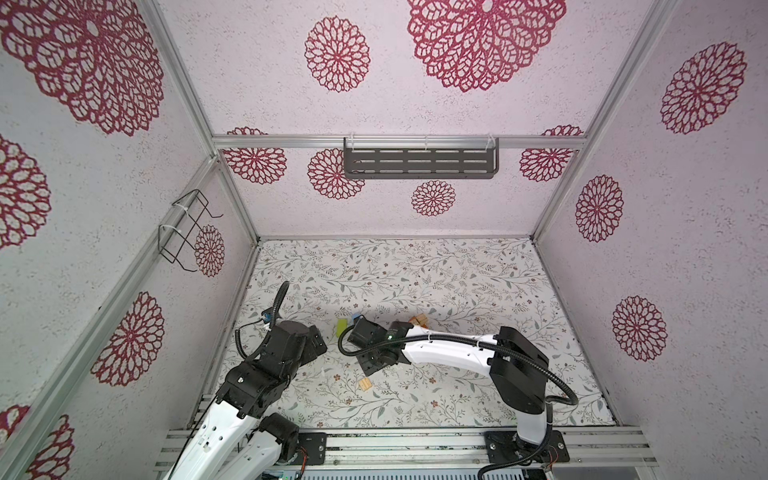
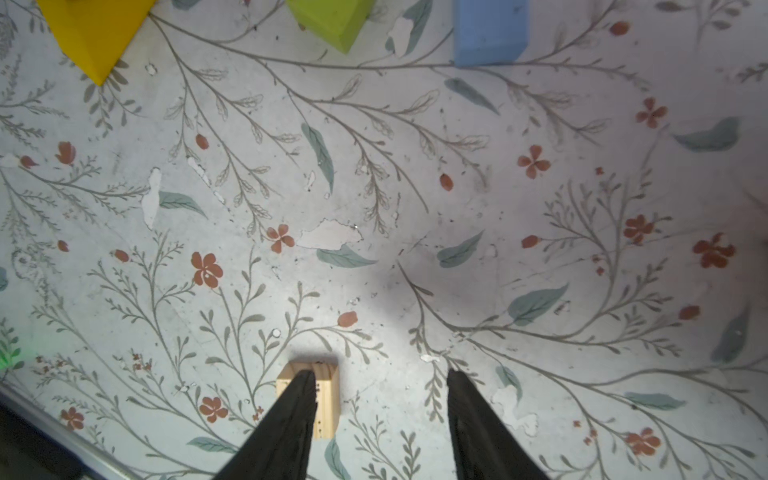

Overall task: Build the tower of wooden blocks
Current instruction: 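Lower and close the right gripper on the small wooden cube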

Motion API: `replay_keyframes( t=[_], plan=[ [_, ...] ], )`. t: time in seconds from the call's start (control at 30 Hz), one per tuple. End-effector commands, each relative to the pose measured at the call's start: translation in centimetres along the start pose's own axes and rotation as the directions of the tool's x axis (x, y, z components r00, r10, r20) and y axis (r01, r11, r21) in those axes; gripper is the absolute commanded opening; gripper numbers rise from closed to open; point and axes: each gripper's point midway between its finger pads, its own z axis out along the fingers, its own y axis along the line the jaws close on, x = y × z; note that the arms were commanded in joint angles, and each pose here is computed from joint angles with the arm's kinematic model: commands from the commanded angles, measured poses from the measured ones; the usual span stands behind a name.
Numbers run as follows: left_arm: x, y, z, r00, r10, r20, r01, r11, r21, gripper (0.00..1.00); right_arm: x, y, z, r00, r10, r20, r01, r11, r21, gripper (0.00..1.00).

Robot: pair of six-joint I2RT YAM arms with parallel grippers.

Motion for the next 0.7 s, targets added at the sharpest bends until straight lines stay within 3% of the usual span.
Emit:
replay_keyframes(
  t=[0.0, 0.37, 0.67],
  plan=[
    [-0.4, -0.4, 0.1, 0.999, -0.04, 0.017, 0.039, 0.999, 0.024, 0.97, -0.7, 1.3, -0.3, 0.999, 0.033, 0.018, -0.032, 0.999, -0.023, 0.56],
    [0.0, -0.6, 0.3, 0.999, -0.036, 0.007, 0.035, 0.998, 0.047, 0.97, 2.9, 4.1, 1.9, 0.999, -0.012, -0.045, 0.011, 1.0, -0.023, 0.51],
    [0.1, -0.6, 0.3, 0.999, -0.039, 0.004, 0.039, 0.998, 0.049, 0.97, 4.5, 4.1, 2.5, 0.997, -0.026, -0.076, 0.026, 1.0, 0.0, 0.47]
  ],
)
